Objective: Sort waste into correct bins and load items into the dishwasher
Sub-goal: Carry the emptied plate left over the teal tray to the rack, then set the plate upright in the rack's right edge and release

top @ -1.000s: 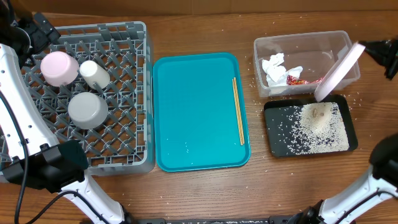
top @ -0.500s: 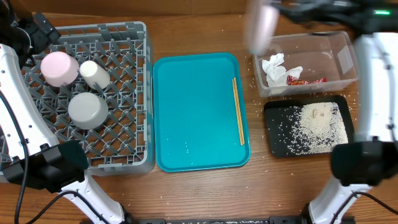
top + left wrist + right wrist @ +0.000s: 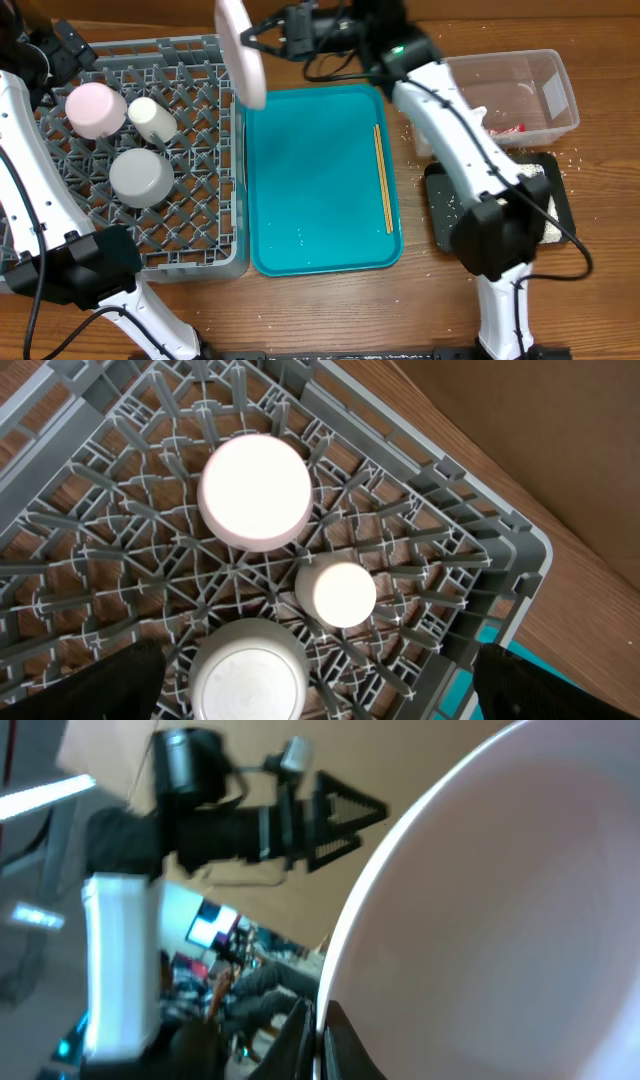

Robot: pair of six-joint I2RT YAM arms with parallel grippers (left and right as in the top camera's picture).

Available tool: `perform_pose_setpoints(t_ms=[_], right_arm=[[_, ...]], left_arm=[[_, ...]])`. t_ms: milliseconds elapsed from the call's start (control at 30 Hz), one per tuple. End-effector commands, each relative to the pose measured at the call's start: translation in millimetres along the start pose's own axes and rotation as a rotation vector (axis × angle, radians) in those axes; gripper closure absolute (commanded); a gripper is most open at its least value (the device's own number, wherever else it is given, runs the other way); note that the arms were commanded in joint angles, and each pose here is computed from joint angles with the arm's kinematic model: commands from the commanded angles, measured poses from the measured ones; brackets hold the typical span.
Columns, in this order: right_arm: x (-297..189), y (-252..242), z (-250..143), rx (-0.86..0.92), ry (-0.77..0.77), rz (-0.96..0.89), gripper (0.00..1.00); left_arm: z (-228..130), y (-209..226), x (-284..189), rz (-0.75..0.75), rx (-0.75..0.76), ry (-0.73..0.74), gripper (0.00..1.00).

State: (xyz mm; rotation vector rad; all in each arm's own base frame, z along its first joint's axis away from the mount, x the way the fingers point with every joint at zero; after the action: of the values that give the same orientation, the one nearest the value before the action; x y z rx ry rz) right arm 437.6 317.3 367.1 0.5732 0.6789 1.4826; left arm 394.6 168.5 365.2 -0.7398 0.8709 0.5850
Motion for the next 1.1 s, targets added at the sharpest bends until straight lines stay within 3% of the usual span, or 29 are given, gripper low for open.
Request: perform_pose_setpoints(t_ms=[0,167,633,767,933,1067], right_arm=[[23.1,-20.8,0.2,0.129,-0.081,-0.048,0.96],[52.3,-53.3,-11.9,0.284,-0.168,-0.119,0.96],[85.5,-83.5,-40.4,0.372,-0.225,-0.298,0.95],[86.3,-83.3,-41.8,0.375,-0.218,-0.296,0.59],[84.0,-75.6,-37.1,0.274,-0.182,-0.236,0.2],[62.8,-70.1,-19.8,0.196,-0.175,-0.215,0.03]], left_arm=[[-3.3,-4.8,0.8,-0.007,0.001,0.007,0.0],[-3.3,-4.8,0.8,-0.007,0.001,0.007,0.0],[-3.3,-4.8,0.8,-0.007,0.001,0.007,0.0],[-3.3,-4.8,0.8,-0.007,0.001,0.007,0.0],[-3.3,-4.8,0.8,-0.007,0.001,0.007,0.0],[-3.3,-4.8,0.8,-0.007,0.001,0.007,0.0]])
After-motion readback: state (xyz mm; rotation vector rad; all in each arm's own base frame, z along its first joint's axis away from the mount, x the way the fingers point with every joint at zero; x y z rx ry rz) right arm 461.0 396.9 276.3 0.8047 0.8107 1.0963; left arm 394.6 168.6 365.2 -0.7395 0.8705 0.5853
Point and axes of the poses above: each gripper's point midway between its finger pads, its own x axis out along the fingers, its own y axis along the line the jaws close on, z = x × y, the point moved 8 cm from there along -x, back along the fingers, and after that the axes turned 12 degrees about -x, right-handed, at the moved point
